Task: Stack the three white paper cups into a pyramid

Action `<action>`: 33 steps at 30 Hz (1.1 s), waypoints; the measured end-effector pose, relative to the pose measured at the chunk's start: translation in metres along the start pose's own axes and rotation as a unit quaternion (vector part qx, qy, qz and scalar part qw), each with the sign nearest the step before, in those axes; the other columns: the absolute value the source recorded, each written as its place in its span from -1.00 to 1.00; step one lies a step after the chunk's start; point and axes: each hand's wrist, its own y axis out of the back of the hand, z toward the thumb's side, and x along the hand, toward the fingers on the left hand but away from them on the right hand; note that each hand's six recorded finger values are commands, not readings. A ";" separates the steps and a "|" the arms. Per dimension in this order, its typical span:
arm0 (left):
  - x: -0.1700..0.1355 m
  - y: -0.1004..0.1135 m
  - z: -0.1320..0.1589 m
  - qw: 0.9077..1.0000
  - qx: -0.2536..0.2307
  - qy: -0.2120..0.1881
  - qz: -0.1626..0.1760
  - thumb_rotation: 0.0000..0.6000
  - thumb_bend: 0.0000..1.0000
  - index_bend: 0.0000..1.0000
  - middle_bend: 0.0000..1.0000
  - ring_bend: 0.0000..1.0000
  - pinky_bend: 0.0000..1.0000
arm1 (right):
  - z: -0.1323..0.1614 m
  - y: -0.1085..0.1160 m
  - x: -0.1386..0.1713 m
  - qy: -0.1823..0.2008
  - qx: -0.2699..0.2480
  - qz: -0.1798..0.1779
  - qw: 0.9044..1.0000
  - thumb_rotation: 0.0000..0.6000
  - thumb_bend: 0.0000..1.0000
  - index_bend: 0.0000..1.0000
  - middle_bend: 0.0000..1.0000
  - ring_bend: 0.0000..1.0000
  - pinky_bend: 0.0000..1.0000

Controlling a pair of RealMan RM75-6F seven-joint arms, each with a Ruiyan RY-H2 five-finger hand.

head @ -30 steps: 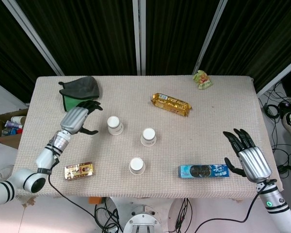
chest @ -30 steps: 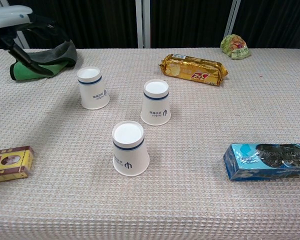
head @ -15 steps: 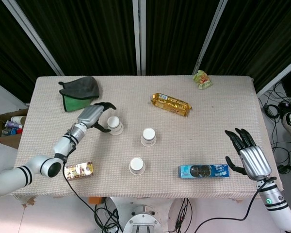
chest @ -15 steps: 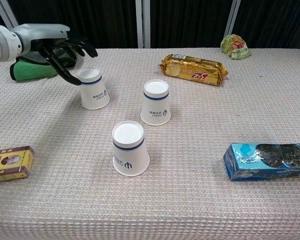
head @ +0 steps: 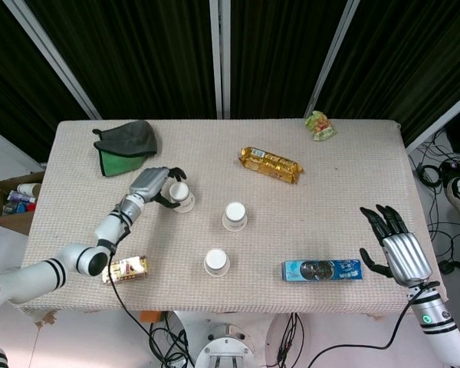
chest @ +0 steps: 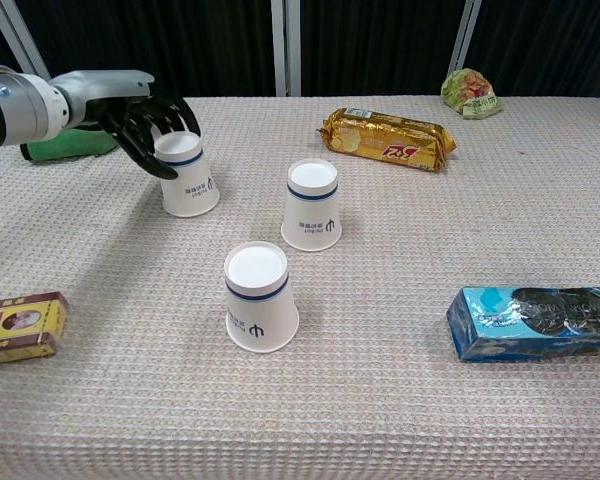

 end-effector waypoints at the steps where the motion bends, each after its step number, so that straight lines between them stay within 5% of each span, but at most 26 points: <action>1: 0.000 0.000 0.000 1.000 0.003 0.000 0.002 1.00 -0.58 -0.14 0.04 -0.15 -0.02 | 0.000 0.000 0.000 0.000 0.000 0.000 1.000 1.00 -0.27 -0.92 -0.70 -1.00 -0.92; 9: -0.016 0.001 0.013 1.000 0.003 -0.022 0.010 1.00 -0.58 -0.06 0.08 -0.13 -0.02 | -0.001 -0.002 0.001 0.002 -0.003 0.002 1.000 1.00 -0.27 -0.92 -0.70 -1.00 -0.92; 17: -0.041 -0.013 0.053 0.996 0.013 -0.088 -0.004 1.00 -0.58 -0.06 0.05 -0.13 -0.04 | 0.000 -0.004 0.002 0.004 -0.004 0.002 1.000 1.00 -0.27 -0.92 -0.70 -1.00 -0.92; 33: -0.009 -0.042 0.093 0.994 0.036 -0.105 -0.013 1.00 -0.58 -0.07 0.04 -0.14 -0.11 | -0.006 -0.001 0.013 -0.009 -0.005 -0.003 1.000 1.00 -0.27 -0.92 -0.70 -1.00 -0.92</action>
